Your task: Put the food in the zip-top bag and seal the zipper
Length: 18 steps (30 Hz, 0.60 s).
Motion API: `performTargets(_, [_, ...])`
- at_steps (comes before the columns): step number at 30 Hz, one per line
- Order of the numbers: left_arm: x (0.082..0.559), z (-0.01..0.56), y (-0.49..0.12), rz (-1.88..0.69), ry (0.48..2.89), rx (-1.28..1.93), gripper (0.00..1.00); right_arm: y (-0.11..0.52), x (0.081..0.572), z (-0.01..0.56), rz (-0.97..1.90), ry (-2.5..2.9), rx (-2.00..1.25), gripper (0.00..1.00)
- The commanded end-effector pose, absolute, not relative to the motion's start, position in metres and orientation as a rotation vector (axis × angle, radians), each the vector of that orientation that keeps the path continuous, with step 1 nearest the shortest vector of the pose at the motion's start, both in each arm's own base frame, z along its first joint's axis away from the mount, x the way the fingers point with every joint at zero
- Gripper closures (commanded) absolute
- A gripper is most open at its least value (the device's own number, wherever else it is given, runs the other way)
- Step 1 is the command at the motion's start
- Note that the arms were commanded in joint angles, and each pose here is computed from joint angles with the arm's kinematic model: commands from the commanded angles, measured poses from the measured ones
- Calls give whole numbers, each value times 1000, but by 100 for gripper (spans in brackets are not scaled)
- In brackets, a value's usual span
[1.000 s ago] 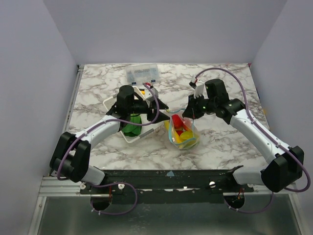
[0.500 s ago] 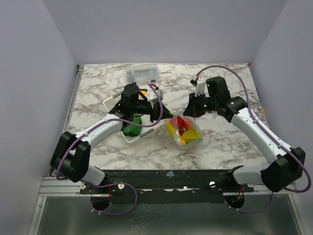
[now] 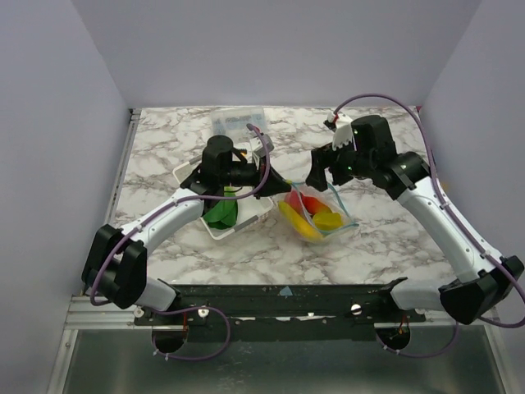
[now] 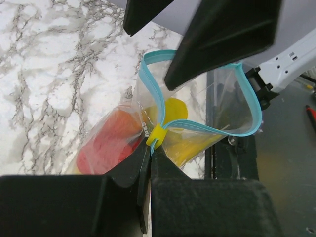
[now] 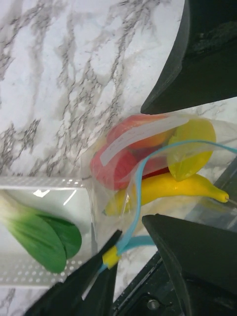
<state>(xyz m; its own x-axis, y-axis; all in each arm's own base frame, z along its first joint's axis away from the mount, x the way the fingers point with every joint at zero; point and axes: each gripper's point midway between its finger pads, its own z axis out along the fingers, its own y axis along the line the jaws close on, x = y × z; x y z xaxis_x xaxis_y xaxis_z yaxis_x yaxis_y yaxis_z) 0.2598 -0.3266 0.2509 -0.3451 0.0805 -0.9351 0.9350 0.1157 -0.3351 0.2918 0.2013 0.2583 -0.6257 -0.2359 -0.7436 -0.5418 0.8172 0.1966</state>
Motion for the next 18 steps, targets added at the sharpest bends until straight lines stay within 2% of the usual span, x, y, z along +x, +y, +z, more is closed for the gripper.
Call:
performTargets(1, [247,287,-332,-1402,1555,940,100,224,271,306,660,2025,-742,11])
performTargets(3, [243,290,-335,-1425,1569,939,100,230,269,305,689,1980,-818,4])
performTargets(7, [238,288,-340,-1456,1596,945,100,243,262,290,756,2009,-928,1])
performTargets(13, [238,284,-341,-1461,1621,963,100,274,248,295,776,1903,-1031,0])
performTargets(18, [236,277,-334,-1415,1677,966,100,273,248,291,737,1865,-1066,1])
